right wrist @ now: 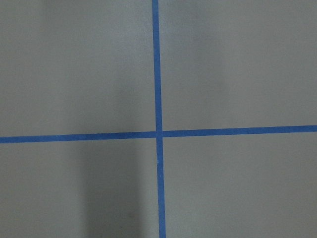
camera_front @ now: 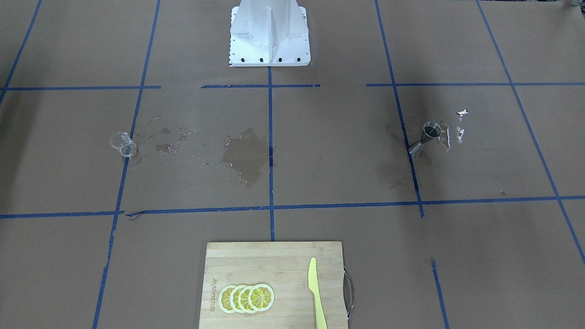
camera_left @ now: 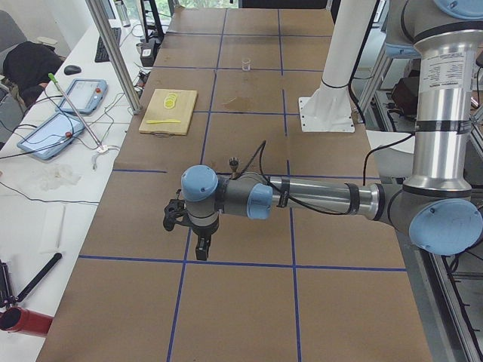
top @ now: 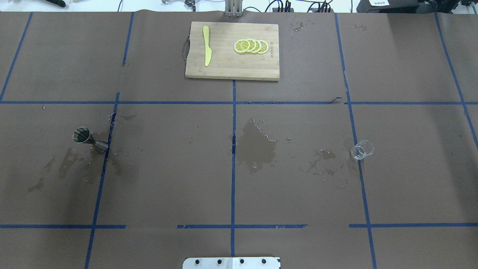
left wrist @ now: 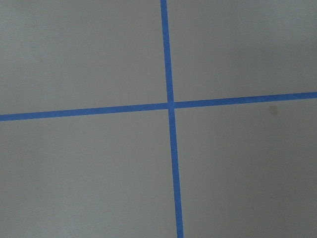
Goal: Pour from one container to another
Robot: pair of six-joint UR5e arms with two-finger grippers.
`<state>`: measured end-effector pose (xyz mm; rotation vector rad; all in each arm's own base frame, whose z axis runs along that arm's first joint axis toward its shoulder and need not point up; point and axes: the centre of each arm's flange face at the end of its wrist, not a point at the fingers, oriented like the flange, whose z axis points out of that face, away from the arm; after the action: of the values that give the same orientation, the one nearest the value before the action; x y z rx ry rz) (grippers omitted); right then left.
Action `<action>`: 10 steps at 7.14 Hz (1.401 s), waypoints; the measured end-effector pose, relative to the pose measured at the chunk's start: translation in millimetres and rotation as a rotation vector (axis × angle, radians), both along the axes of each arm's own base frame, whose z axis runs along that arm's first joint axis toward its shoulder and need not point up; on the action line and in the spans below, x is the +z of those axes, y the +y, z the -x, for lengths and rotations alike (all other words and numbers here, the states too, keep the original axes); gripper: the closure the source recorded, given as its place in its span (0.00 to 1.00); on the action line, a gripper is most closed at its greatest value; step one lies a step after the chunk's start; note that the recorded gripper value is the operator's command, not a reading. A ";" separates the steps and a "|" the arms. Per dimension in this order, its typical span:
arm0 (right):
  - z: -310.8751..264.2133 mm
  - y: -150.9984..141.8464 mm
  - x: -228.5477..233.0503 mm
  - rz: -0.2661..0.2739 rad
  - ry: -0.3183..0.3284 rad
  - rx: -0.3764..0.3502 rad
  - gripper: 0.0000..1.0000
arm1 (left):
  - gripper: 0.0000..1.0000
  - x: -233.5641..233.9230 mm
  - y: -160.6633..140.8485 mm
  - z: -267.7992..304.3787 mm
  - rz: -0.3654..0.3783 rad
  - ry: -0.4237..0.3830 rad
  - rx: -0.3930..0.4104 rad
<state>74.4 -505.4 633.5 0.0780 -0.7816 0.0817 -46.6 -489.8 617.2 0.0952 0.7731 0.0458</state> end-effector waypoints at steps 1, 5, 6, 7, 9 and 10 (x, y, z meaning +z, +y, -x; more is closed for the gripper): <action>-0.1 -0.3 -0.6 -0.002 -0.001 0.000 0.00 | 0.00 -0.8 -0.3 0.3 -0.008 0.002 0.000; -0.3 -2.3 -4.9 -0.010 -0.001 0.001 0.00 | 0.00 4.2 6.3 1.3 -0.082 0.010 -0.002; -0.3 -3.9 -6.9 -0.014 -0.001 0.001 0.00 | 0.00 6.7 10.0 1.6 -0.082 0.010 -0.003; -0.4 -5.3 -9.0 -0.019 0.000 0.001 0.00 | 0.00 7.5 11.4 2.1 -0.082 0.009 -0.004; -0.6 -6.7 -11.3 -0.024 0.000 0.001 0.00 | 0.00 7.6 11.7 2.6 -0.089 0.008 -0.006; -0.6 -7.1 -11.9 -0.025 0.000 0.001 0.00 | 0.00 7.8 11.3 2.8 -0.099 0.007 -0.008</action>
<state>75.0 -512.5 621.6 0.1023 -0.7823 0.0729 -49.4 -478.5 625.0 0.1928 0.7774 0.0767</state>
